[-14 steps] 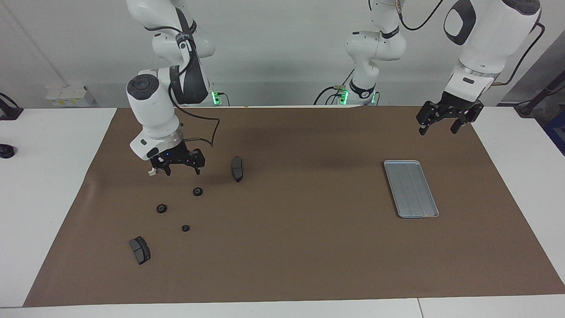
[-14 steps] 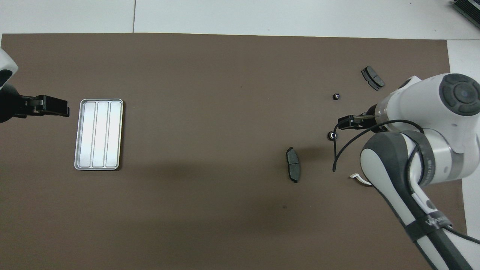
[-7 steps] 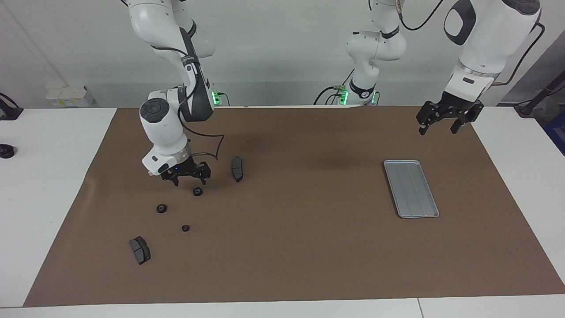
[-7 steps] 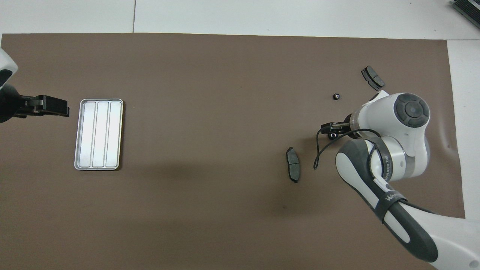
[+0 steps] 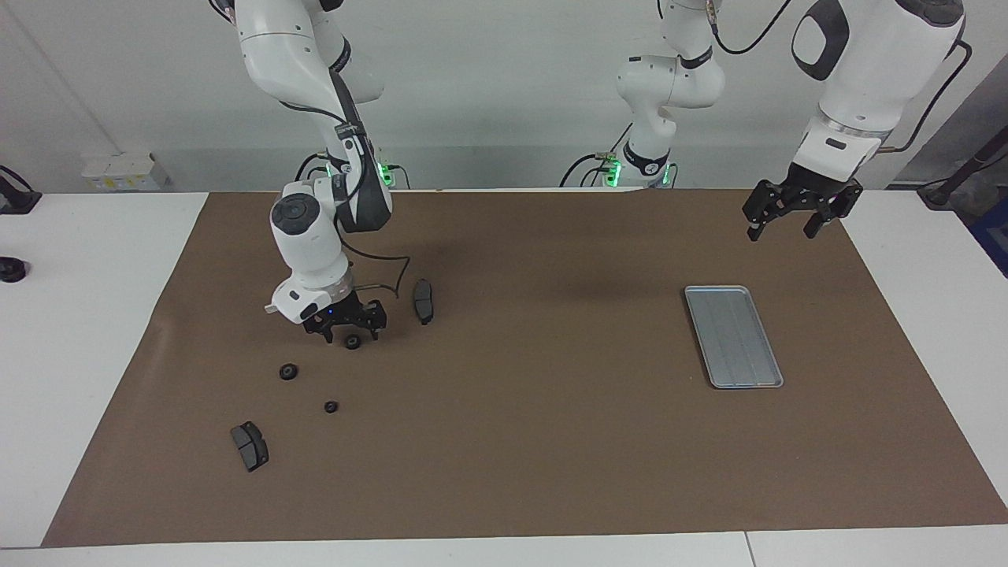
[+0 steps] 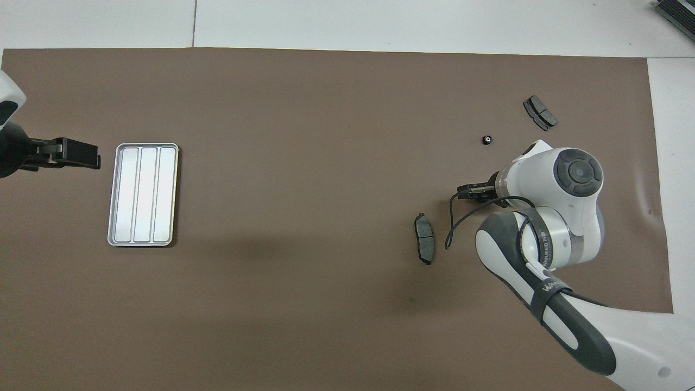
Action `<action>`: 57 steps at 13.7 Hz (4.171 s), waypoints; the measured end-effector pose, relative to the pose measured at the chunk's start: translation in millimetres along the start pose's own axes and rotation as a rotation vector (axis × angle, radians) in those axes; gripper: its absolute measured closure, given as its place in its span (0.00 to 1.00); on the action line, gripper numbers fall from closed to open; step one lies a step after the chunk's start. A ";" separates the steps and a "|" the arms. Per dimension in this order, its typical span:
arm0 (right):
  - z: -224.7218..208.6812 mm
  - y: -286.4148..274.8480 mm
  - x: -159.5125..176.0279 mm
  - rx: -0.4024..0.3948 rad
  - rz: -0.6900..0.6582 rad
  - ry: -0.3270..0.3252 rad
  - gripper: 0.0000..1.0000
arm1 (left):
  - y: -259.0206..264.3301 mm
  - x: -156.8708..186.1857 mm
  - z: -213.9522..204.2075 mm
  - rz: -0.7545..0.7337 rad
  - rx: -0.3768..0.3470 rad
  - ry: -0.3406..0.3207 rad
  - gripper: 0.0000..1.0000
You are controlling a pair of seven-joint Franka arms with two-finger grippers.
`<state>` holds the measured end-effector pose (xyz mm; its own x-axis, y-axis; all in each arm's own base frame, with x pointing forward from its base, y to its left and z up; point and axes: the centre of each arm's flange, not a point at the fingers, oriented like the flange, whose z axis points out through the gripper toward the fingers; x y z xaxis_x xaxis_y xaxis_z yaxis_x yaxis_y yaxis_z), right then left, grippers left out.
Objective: Pick bearing gear from pile to tray
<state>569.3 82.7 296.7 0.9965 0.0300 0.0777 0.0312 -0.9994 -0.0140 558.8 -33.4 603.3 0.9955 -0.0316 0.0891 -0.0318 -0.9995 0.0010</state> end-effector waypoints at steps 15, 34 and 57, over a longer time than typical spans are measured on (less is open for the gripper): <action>-35.9 -25.8 11.2 0.006 -0.008 0.038 0.65 | 0.0 0.0 0.0 0.000 0.000 0.000 0.00; -28.6 -376.1 2.9 0.080 0.197 0.051 0.65 | -20.1 -0.3 0.9 -0.037 0.004 -0.004 0.00; -131.3 -151.0 41.5 -0.015 0.239 0.117 0.00 | 220.2 -5.7 85.2 -0.112 0.001 -0.016 0.00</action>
<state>595.7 232.7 432.9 0.9597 -0.2077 0.1892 -0.2056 -0.9782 -0.0306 553.6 -253.7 518.2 0.9941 0.0803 0.0727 0.0799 -0.9968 0.0095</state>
